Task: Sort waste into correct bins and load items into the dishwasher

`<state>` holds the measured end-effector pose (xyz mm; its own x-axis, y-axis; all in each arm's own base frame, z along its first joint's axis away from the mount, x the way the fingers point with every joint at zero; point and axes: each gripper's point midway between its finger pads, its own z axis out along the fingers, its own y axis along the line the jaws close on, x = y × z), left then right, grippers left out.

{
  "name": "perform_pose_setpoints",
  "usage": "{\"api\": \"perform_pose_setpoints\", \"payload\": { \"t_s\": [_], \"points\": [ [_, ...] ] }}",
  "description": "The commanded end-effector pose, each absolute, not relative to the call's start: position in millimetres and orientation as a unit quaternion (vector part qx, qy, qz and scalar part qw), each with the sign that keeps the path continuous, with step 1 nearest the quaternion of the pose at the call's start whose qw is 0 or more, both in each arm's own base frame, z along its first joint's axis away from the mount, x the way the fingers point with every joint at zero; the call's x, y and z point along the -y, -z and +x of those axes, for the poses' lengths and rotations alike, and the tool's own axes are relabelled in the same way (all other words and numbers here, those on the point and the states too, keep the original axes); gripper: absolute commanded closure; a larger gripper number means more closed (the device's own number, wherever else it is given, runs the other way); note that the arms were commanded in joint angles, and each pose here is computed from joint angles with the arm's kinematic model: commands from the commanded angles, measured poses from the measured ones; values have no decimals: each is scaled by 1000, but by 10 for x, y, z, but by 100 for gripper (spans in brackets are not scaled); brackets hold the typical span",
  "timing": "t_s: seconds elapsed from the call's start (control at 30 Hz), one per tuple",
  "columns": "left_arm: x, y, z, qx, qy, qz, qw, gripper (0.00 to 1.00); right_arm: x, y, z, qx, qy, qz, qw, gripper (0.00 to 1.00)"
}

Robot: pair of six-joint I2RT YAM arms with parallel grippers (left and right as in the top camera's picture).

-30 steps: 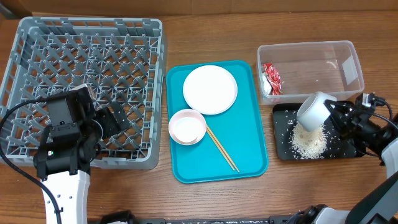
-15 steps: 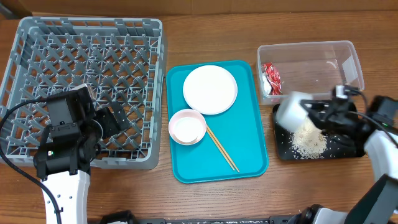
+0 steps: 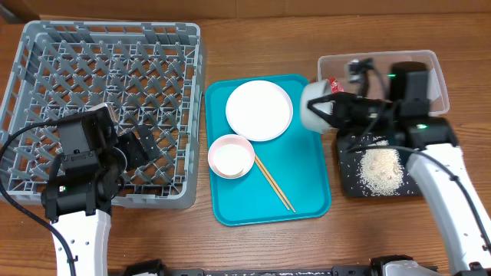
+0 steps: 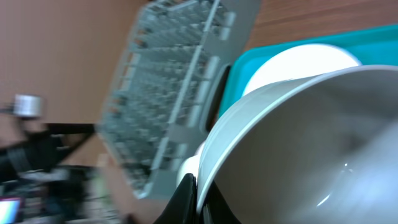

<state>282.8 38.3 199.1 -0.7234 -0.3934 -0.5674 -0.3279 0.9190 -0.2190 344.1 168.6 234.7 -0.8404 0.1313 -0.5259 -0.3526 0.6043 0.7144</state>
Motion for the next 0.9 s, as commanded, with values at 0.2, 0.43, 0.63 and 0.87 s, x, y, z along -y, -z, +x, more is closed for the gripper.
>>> {"api": "perform_pose_setpoints", "payload": {
  "t_s": [0.2,0.43,0.63,0.87],
  "points": [
    [-414,-2087,2872,-922,49,-201,328,0,-2112,-1964,3669,-880,-249,-190,357,96],
    [-414,-2084,2869,-922,49,-201,328,0,-2689,-1480,3697,-864,-247,-275,341,96],
    [-413,-2083,2867,-922,49,-201,327,0,-2851,-1175,3815,-864,-246,-282,338,96],
    [-413,-2083,2867,-922,49,-201,327,0,-2853,-899,3820,-876,-241,-277,312,87]
  ]
}}
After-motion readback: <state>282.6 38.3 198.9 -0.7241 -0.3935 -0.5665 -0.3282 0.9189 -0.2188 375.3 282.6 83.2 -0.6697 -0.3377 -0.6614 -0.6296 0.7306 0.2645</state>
